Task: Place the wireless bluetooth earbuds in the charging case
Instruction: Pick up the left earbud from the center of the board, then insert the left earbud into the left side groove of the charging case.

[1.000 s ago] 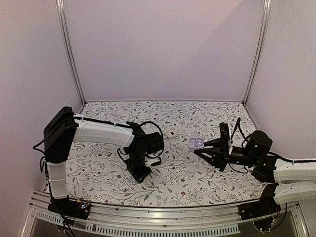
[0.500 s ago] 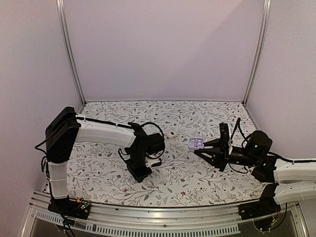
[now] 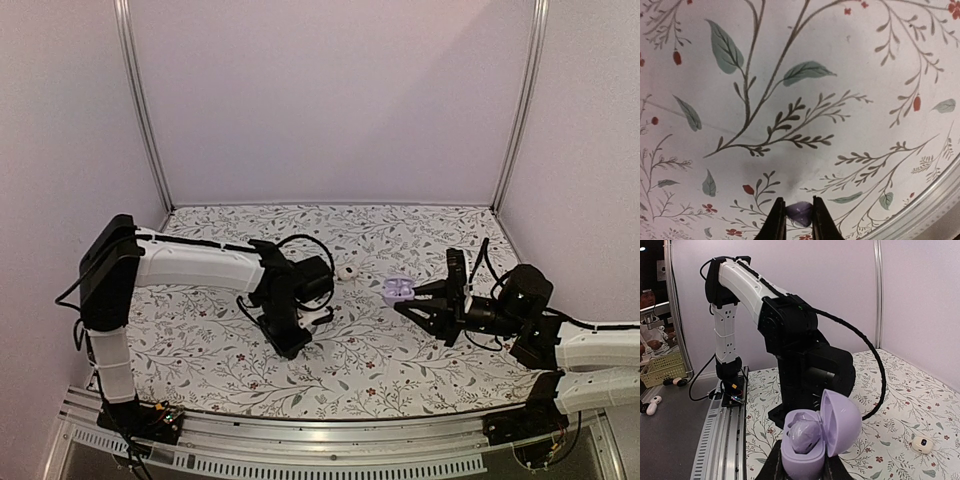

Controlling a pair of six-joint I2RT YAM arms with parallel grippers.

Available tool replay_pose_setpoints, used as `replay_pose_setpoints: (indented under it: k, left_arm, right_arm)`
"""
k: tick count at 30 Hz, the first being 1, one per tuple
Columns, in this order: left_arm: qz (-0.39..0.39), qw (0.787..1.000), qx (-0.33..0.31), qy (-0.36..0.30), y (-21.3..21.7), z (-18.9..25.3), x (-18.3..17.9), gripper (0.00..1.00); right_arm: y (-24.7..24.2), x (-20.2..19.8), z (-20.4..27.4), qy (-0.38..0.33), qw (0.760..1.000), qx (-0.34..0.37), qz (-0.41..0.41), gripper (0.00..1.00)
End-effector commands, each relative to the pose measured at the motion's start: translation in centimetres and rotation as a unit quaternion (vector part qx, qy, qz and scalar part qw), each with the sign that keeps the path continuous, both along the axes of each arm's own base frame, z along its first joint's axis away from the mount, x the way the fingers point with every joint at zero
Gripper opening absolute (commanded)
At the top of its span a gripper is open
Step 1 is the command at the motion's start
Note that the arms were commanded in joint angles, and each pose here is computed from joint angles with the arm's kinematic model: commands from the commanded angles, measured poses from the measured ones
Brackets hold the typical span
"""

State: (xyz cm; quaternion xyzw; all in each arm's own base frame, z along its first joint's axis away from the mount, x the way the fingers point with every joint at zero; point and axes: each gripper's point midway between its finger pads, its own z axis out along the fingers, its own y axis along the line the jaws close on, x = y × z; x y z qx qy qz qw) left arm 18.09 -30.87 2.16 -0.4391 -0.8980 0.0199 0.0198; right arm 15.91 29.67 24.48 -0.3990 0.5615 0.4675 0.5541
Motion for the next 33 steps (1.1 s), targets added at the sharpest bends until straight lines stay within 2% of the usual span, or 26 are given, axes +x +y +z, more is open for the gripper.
replay_pose_setpoints:
  k: [1, 4, 8, 13, 15, 17, 24, 25, 29, 33]
  left_arm:
    - [0.016, 0.989, -0.119, -0.083, -3.2, 6.5, 3.2, 0.12]
    - [0.018, 0.972, -0.195, -0.130, -5.1, 11.3, 4.5, 0.10]
    - [0.017, 0.933, -0.310, -0.184, -7.2, 18.5, 5.2, 0.08]
    - [0.003, 0.837, -0.476, -0.270, -7.3, 28.8, 4.5, 0.09]
    - [0.004, 0.806, -0.515, -0.290, -6.7, 31.4, 4.0, 0.09]
    - [0.003, 0.786, -0.540, -0.302, -6.5, 32.9, 3.8, 0.09]
    - [-0.019, 0.747, -0.592, -0.303, -7.8, 34.7, 2.4, 0.09]
    - [-0.023, 0.733, -0.608, -0.305, -8.2, 35.5, 2.1, 0.08]
    - [-0.021, 0.709, -0.638, -0.300, -9.4, 36.5, 1.4, 0.07]
    - [-0.014, 0.710, -0.641, -0.293, -10.8, 35.7, 1.4, 0.07]
  right_arm:
    - [-0.6, 0.1, 2.4, -0.048, 0.998, 0.024, -0.013, 0.00]
    - [-0.7, -0.3, 3.1, -0.093, 0.995, 0.025, -0.011, 0.00]
    - [-0.8, -0.6, 3.7, -0.157, 0.987, 0.018, -0.013, 0.00]
    - [-1.5, 0.4, 4.8, -0.213, 0.975, 0.020, -0.068, 0.00]
    - [-1.7, 0.9, 5.3, -0.231, 0.969, 0.021, -0.085, 0.00]
    - [-1.9, 1.1, 5.7, -0.243, 0.964, 0.027, -0.100, 0.00]
    - [-0.9, 1.9, 6.1, -0.253, 0.960, 0.023, -0.116, 0.00]
    - [-0.6, 1.8, 6.0, -0.252, 0.960, 0.023, -0.117, 0.00]
    - [-0.3, 2.5, 6.3, -0.260, 0.953, 0.019, -0.156, 0.00]
    - [-0.3, 3.0, 6.8, -0.259, 0.948, 0.024, -0.185, 0.00]
